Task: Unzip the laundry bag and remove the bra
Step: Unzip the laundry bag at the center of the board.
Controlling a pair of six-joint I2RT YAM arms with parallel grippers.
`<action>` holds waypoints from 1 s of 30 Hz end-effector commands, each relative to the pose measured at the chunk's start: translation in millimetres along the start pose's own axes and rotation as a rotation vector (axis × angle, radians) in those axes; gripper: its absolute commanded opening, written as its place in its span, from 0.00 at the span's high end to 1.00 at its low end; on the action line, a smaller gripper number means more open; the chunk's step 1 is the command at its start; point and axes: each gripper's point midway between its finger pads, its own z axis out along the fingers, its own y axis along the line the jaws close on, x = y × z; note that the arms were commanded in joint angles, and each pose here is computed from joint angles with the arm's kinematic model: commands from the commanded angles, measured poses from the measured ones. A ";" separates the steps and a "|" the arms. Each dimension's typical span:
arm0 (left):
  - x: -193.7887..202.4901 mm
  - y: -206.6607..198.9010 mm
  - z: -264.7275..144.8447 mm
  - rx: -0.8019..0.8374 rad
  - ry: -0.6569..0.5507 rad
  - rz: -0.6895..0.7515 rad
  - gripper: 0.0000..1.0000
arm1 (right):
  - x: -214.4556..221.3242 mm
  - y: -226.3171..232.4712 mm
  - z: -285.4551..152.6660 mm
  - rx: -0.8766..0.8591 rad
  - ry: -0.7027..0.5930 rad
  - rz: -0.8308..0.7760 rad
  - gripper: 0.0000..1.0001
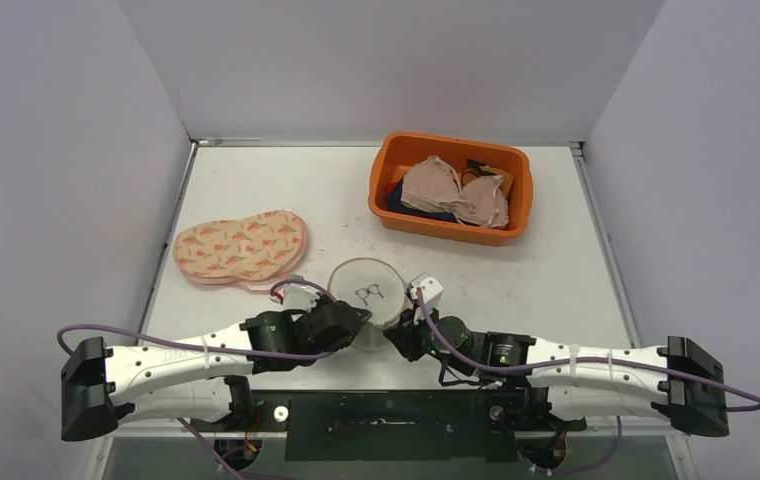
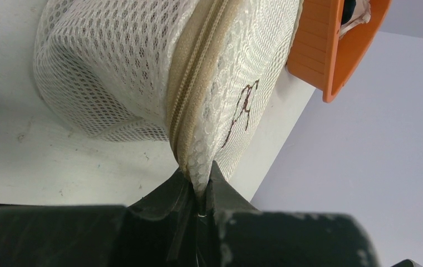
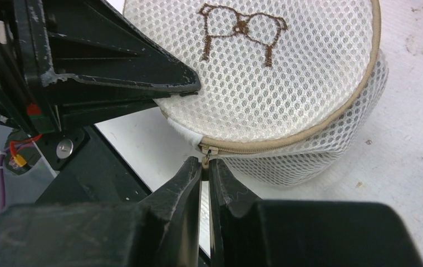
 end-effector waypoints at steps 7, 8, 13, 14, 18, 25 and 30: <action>12.5 -8.8 -0.3 0.067 0.056 0.061 1.00 | 6.4 -40.0 -13.5 0.183 -0.015 0.009 0.95; 13.8 -8.3 0.3 0.068 0.061 0.069 1.00 | 5.4 -41.5 -15.2 0.188 -0.022 0.016 0.95; 22.4 -20.6 -0.2 0.155 0.095 0.181 1.00 | 4.2 -41.2 -22.6 0.169 -0.032 0.017 0.95; 25.3 -24.9 -0.3 0.190 0.108 0.223 1.00 | 3.8 -39.7 -24.8 0.158 -0.032 0.017 0.95; 37.8 -47.0 2.0 0.354 0.204 0.373 1.00 | 5.1 -32.7 -34.2 0.100 -0.033 0.026 0.95; 36.8 -77.1 18.3 0.527 0.394 0.565 1.00 | 3.9 -17.7 -43.7 0.017 -0.052 0.063 0.95; 41.8 -79.1 27.2 0.513 0.448 0.648 0.67 | 2.5 -15.6 -38.5 0.022 -0.062 0.075 0.95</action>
